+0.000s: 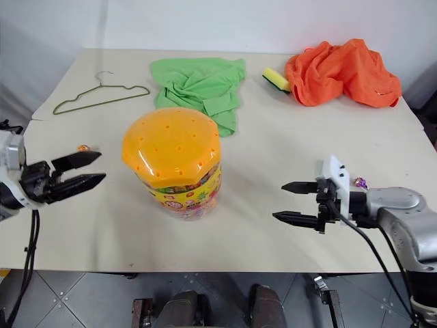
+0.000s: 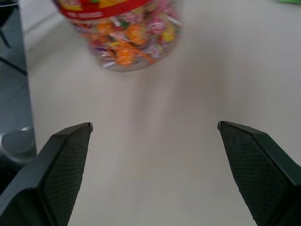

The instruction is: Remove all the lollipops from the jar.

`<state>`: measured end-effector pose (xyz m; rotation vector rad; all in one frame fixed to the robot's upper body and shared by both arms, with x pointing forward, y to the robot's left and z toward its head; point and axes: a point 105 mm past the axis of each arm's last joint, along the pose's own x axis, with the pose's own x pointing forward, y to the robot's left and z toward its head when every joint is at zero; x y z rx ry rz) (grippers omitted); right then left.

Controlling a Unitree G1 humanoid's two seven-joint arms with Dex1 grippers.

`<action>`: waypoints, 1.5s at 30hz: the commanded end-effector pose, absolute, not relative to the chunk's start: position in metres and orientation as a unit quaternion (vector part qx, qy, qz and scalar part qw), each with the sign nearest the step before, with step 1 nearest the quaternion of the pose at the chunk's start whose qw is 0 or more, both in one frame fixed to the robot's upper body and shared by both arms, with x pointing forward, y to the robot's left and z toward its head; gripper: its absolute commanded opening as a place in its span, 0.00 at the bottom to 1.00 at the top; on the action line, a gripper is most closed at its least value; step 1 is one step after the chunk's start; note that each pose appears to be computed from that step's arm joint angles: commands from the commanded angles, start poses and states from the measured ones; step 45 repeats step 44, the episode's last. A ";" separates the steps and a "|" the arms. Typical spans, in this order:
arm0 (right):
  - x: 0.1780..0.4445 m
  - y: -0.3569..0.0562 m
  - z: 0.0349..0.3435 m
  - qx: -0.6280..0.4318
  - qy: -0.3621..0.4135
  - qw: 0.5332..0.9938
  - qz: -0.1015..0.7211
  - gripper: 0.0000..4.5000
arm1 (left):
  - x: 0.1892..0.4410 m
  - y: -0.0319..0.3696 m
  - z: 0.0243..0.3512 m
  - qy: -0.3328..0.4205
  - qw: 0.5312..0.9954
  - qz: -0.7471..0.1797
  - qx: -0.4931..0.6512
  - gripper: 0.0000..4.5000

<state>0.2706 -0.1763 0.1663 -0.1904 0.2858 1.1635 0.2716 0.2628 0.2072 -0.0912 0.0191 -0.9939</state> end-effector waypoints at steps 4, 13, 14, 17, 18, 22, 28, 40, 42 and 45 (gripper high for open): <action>0.276 -0.169 0.158 -0.087 0.112 0.828 0.542 0.99 | 0.255 0.268 0.199 -0.009 0.894 -0.448 -0.036 1.00; 0.281 -0.164 0.147 -0.057 0.083 0.871 0.481 0.99 | 0.258 0.258 0.214 -0.135 0.904 -0.404 -0.037 1.00; 0.280 -0.163 0.146 -0.052 0.082 0.874 0.476 0.99 | 0.261 0.258 0.213 -0.130 0.911 -0.388 -0.042 1.00; 0.278 -0.157 0.142 -0.030 0.081 0.881 0.465 0.99 | 0.260 0.251 0.204 -0.092 0.911 -0.392 -0.094 1.00; 0.278 -0.156 0.141 -0.026 0.083 0.883 0.462 0.99 | 0.257 0.249 0.204 -0.093 0.907 -0.397 -0.106 1.00; 0.277 -0.154 0.139 -0.022 0.082 0.887 0.453 0.99 | 0.254 0.248 0.199 -0.108 0.915 -0.374 -0.107 1.00; 0.278 -0.156 0.138 -0.019 0.086 0.893 0.442 0.99 | 0.255 0.244 0.192 -0.098 0.919 -0.343 -0.166 1.00; 0.278 -0.161 0.129 -0.012 0.099 0.897 0.432 0.99 | 0.265 0.243 0.175 -0.112 0.964 -0.180 -0.159 1.00; 0.278 -0.161 0.128 -0.011 0.100 0.897 0.431 0.99 | 0.263 0.239 0.174 -0.111 0.965 -0.185 -0.150 1.00; 0.278 -0.160 0.128 -0.013 0.098 0.897 0.430 0.99 | 0.260 0.235 0.170 -0.100 0.964 -0.194 -0.150 1.00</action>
